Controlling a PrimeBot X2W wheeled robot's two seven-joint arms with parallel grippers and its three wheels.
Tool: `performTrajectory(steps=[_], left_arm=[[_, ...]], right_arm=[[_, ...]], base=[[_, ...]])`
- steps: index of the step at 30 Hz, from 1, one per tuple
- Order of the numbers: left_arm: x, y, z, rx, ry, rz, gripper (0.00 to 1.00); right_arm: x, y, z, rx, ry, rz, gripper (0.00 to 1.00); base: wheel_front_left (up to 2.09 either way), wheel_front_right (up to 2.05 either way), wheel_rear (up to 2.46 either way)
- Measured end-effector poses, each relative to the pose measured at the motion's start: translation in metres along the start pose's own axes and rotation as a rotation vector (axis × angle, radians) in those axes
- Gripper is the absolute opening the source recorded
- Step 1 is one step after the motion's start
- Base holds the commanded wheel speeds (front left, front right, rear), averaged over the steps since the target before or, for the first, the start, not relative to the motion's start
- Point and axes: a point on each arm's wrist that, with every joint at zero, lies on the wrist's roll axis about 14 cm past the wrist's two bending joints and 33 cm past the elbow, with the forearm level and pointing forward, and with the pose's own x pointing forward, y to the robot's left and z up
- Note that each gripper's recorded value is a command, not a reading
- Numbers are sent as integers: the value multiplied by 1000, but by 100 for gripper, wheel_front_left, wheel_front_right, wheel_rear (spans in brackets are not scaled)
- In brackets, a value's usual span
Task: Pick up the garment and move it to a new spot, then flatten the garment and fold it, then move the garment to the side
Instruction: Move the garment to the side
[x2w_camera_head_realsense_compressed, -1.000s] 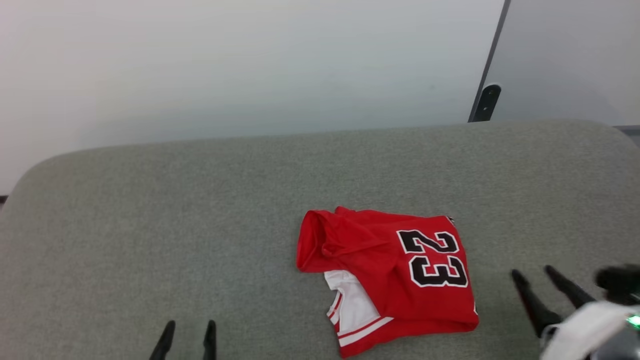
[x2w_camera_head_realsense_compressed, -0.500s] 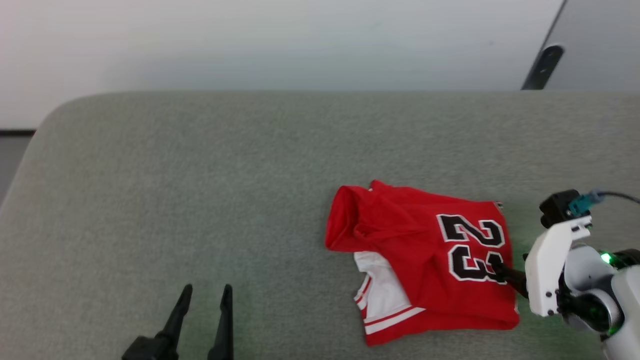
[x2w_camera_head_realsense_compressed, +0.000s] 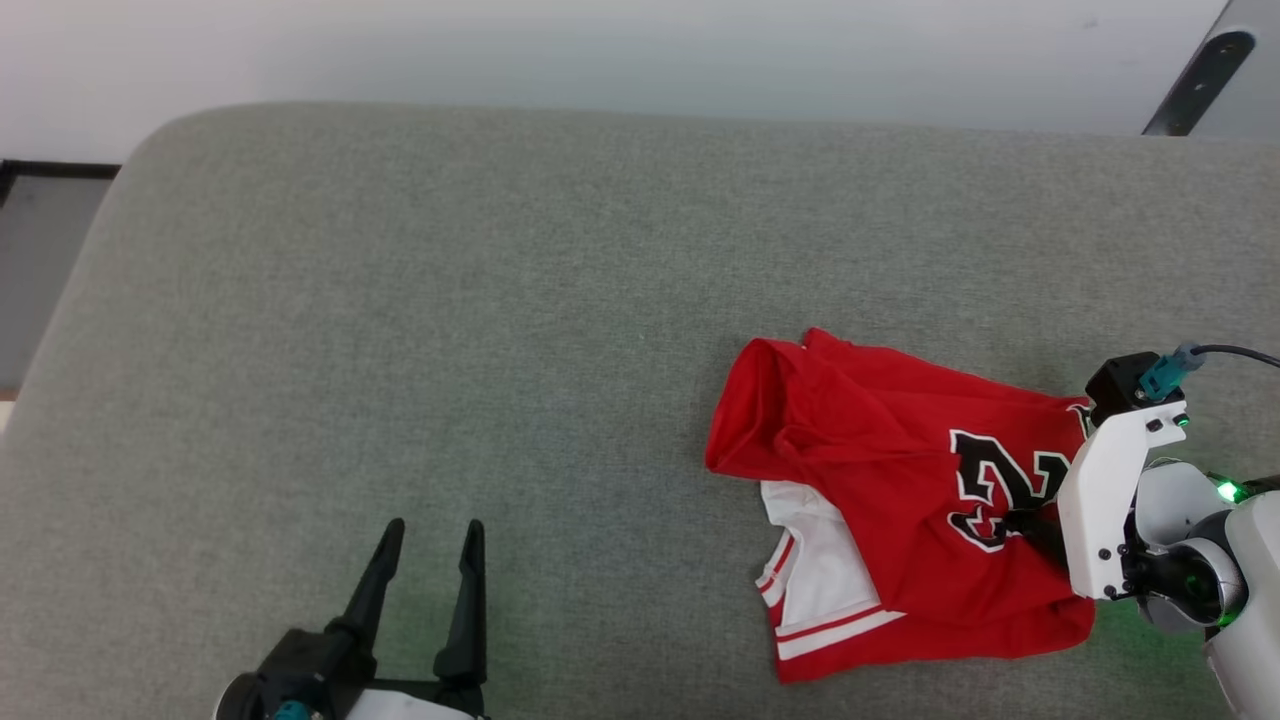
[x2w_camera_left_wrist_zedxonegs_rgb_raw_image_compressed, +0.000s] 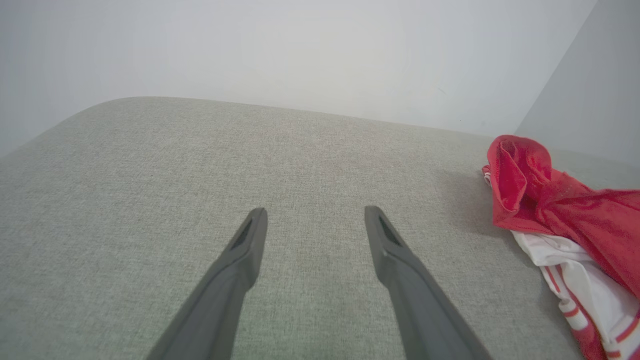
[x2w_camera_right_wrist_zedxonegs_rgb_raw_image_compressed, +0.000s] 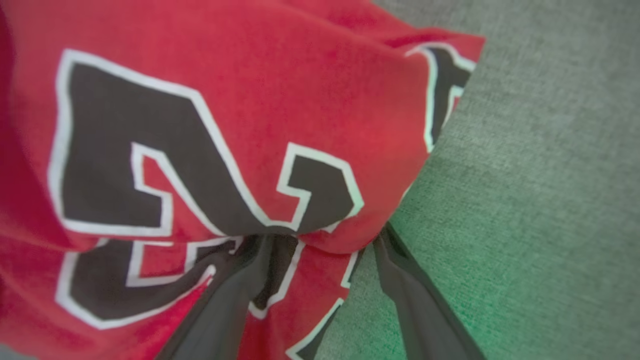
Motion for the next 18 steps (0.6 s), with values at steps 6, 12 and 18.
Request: performTrajectory(steps=[6, 12, 18], left_arm=[[2, 1, -2, -2, 4, 2, 100], [5, -3, -1, -5, 0, -14, 100], [11, -16, 0, -11, -5, -58, 100]], right_arm=[[7, 2, 0, -15, 5, 8, 0], [6, 6, 6, 38, -62, 32, 0], [-6, -4, 10, 148, -192, 41, 0]], base=[[0, 0, 0], [0, 0, 0], [0, 0, 0]])
